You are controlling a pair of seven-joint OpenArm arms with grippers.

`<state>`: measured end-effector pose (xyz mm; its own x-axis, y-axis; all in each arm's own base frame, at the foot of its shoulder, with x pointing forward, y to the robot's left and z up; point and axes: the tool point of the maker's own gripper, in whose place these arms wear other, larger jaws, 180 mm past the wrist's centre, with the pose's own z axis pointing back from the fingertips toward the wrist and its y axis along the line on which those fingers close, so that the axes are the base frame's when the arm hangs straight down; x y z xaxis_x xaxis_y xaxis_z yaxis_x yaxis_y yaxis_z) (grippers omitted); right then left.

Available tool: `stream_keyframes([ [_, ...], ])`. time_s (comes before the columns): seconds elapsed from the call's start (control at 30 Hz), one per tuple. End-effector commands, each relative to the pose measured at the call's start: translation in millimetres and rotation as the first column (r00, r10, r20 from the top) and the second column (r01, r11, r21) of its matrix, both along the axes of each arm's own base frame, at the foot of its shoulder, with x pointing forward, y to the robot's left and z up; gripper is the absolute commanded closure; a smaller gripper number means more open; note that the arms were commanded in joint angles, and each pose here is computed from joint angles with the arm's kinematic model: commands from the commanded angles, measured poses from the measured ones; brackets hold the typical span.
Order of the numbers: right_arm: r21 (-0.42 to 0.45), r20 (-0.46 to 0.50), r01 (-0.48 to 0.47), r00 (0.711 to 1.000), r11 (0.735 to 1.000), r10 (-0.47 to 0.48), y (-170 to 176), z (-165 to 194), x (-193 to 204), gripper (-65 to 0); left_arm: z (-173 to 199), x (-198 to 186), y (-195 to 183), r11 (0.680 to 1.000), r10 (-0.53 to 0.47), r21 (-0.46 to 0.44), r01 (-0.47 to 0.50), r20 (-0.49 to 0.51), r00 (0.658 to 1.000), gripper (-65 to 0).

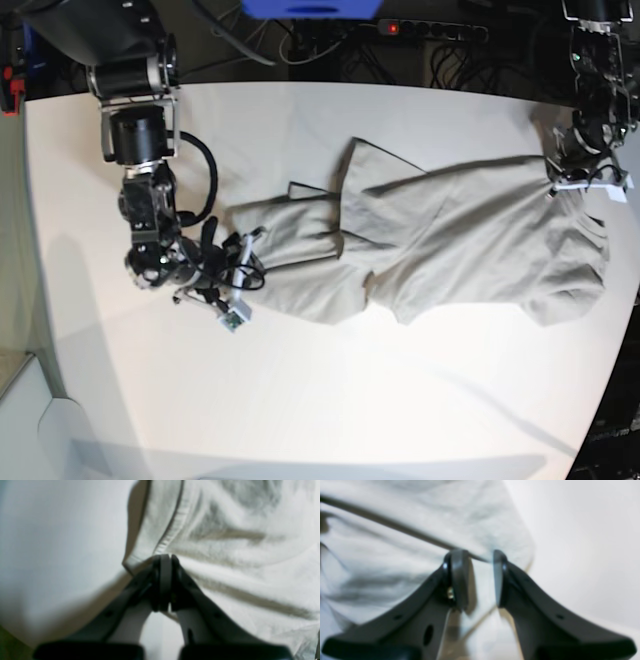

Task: Layout the t-shirt on the table in an organized manner, then fold the t-shirt properly

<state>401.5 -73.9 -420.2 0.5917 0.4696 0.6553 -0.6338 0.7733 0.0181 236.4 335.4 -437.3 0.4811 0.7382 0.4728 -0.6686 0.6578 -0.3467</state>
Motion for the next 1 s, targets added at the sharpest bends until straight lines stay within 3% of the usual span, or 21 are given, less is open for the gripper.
stream_keyframes([
  [0.0, 0.015, 0.08, 0.01, 0.997, 1.0, -0.011, -3, 27, 24, -18.6, -6, -14, 13, 1.0, 0.019, 0.023, -0.017, -0.061, 0.998, 0.0],
  [0.23, -0.001, 0.114, 0.016, 0.993, 1.0, -0.015, -11, 40, 35, -18.6, -2, -15, 26, 0.999, 0.018, 0.046, -0.015, -0.069, 0.997, 0.0],
  [0.5, -0.113, 0.23, 0.001, 0.973, 0.994, 0.025, 3, 104, 24, -18.6, 1, -9, 18, 1.0, 0.023, 0.013, -0.023, -0.043, 0.999, 0.0],
  [0.7, -0.112, 0.212, -0.012, 0.977, 0.994, 0.036, 18, 101, 3, -18.6, 42, 20, -3, 0.997, 0.001, -0.073, 0.007, 0.108, 0.994, 0.0],
  [0.8, -0.107, 0.181, -0.014, 0.983, 0.994, 0.033, 18, 87, -8, -18.6, 69, 30, -6, 0.996, 0.009, -0.091, 0.009, 0.194, 0.981, 0.0],
  [0.97, -0.118, 0.177, -0.01, 0.984, 0.993, 0.031, 13, 86, -10, -18.6, 113, 49, -37, 0.99, -0.068, -0.097, 0.104, 0.318, 0.946, -0.5],
])
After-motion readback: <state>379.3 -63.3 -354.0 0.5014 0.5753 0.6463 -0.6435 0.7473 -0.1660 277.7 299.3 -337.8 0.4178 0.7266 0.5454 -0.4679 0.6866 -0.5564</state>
